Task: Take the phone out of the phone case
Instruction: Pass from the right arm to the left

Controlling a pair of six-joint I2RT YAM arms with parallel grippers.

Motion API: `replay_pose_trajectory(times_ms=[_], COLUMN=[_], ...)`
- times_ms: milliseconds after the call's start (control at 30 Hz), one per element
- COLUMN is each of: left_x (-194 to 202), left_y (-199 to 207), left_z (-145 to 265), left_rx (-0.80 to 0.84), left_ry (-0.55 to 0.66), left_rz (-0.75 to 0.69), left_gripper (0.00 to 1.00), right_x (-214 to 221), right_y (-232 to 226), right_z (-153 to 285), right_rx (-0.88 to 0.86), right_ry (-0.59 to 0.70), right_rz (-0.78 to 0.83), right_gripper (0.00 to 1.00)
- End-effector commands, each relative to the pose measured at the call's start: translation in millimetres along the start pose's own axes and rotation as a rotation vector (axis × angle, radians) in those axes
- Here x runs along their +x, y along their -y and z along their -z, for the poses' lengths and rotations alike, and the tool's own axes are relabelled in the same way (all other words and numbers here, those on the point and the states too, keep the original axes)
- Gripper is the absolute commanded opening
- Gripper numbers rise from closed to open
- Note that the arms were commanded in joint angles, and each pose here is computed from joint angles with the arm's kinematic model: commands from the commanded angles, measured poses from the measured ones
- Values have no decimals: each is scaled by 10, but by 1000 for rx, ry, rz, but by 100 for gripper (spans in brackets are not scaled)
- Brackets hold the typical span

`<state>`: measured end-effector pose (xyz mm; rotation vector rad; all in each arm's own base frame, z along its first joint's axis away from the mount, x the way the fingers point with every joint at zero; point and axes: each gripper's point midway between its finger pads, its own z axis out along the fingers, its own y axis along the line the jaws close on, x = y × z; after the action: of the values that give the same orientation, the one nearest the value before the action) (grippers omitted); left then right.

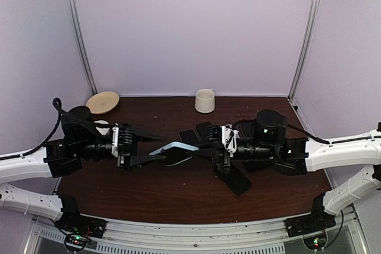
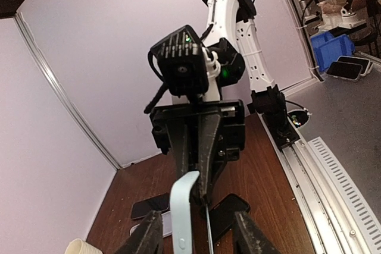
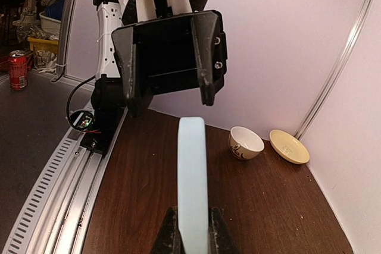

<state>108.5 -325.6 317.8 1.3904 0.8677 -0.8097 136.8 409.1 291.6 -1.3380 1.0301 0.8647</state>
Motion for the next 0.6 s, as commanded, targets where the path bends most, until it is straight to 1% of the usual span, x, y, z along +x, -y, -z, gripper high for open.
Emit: replay_pose_trajectory(times_ms=[0, 67, 267, 300, 333, 467, 567], left_x=[-148, -104, 80, 97, 105, 119, 158], left_y=[-258, -272, -282, -279, -278, -281, -258], left_z=[-64, -92, -139, -142, -144, -154, -169], left_rx=[-82, -87, -98, -99, -100, -98, -85], left_ry=[30, 16, -42, -45, -47, -49, -62], left_rz=[21, 30, 45, 46, 46, 41, 37], left_gripper=[42, 39, 39, 37, 35, 17, 6], right_x=[-464, -466, -504, -510, -515, -503, -508], right_y=[185, 176, 147, 148, 149, 138, 122], right_z=[17, 8, 19, 23, 26, 14, -1], right_rx=[56, 48, 36, 38, 38, 32, 19], right_ry=[138, 140, 165, 168, 170, 170, 182], right_rz=[77, 80, 85, 86, 87, 87, 77], right_gripper=[0, 0, 0, 0, 0, 0, 0])
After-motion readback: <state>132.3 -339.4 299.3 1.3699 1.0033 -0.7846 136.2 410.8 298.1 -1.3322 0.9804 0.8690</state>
